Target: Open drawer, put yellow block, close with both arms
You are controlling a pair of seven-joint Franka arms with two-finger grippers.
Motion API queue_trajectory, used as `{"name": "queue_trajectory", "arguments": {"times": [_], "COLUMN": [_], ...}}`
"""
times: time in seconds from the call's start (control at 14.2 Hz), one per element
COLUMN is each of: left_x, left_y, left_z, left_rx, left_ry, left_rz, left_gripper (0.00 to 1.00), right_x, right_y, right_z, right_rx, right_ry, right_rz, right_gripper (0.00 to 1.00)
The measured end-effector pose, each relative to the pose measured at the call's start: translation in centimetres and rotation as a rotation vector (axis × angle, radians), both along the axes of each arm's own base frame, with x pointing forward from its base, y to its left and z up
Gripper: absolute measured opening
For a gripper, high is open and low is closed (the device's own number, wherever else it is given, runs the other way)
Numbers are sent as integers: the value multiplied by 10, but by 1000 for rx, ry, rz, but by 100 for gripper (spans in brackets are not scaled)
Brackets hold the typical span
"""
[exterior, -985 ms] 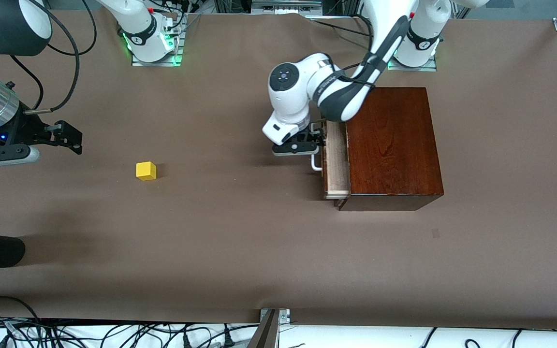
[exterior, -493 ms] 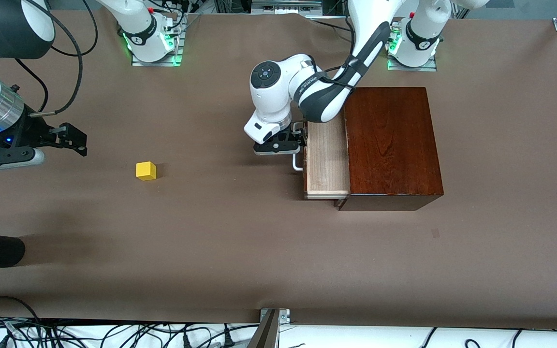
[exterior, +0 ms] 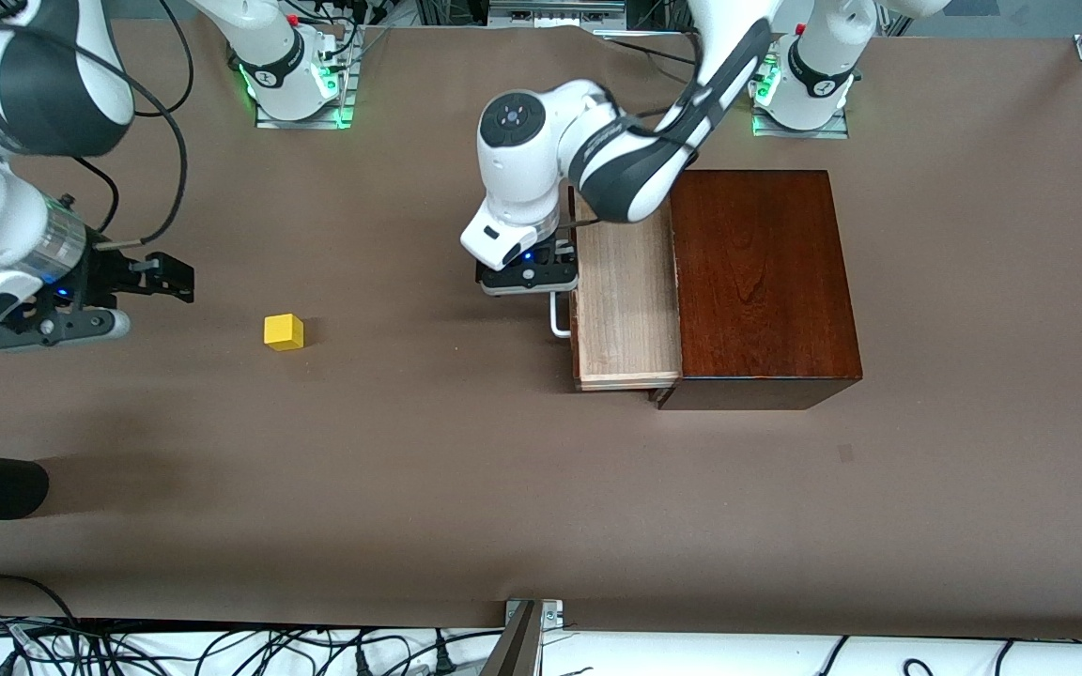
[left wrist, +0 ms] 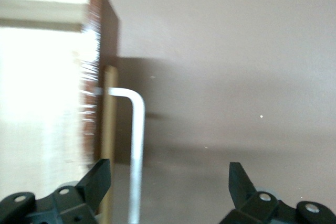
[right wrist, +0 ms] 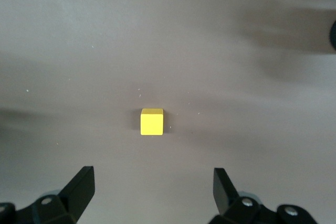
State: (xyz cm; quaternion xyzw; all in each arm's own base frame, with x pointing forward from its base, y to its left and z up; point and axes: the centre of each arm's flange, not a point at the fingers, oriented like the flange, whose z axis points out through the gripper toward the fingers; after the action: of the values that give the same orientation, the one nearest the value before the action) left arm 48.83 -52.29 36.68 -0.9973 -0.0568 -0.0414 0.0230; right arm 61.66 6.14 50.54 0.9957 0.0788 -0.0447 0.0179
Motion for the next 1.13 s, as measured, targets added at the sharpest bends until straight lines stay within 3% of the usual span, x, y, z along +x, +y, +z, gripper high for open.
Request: {"name": "queue_trajectory", "arguments": {"times": [0.28, 0.7, 0.91, 1.13], "left_x": [29, 85, 106, 111], "left_y": [82, 266, 347, 424], "left_z": [86, 165, 182, 196], "left_rx": [59, 104, 34, -33], "left_ry": [80, 196, 215, 186], "left_rz": [-40, -100, -131, -107], "left_gripper": [100, 100, 100, 100], "right_x": [0, -27, -55, -70], "right_y": [2, -2, -6, -8], "right_z": [-65, -167, -223, -257], "right_rx": [16, 35, 37, 33], "right_ry": [2, -33, -70, -50], "right_rz": [-2, -13, -15, -17], "right_gripper": [100, 100, 100, 100]}}
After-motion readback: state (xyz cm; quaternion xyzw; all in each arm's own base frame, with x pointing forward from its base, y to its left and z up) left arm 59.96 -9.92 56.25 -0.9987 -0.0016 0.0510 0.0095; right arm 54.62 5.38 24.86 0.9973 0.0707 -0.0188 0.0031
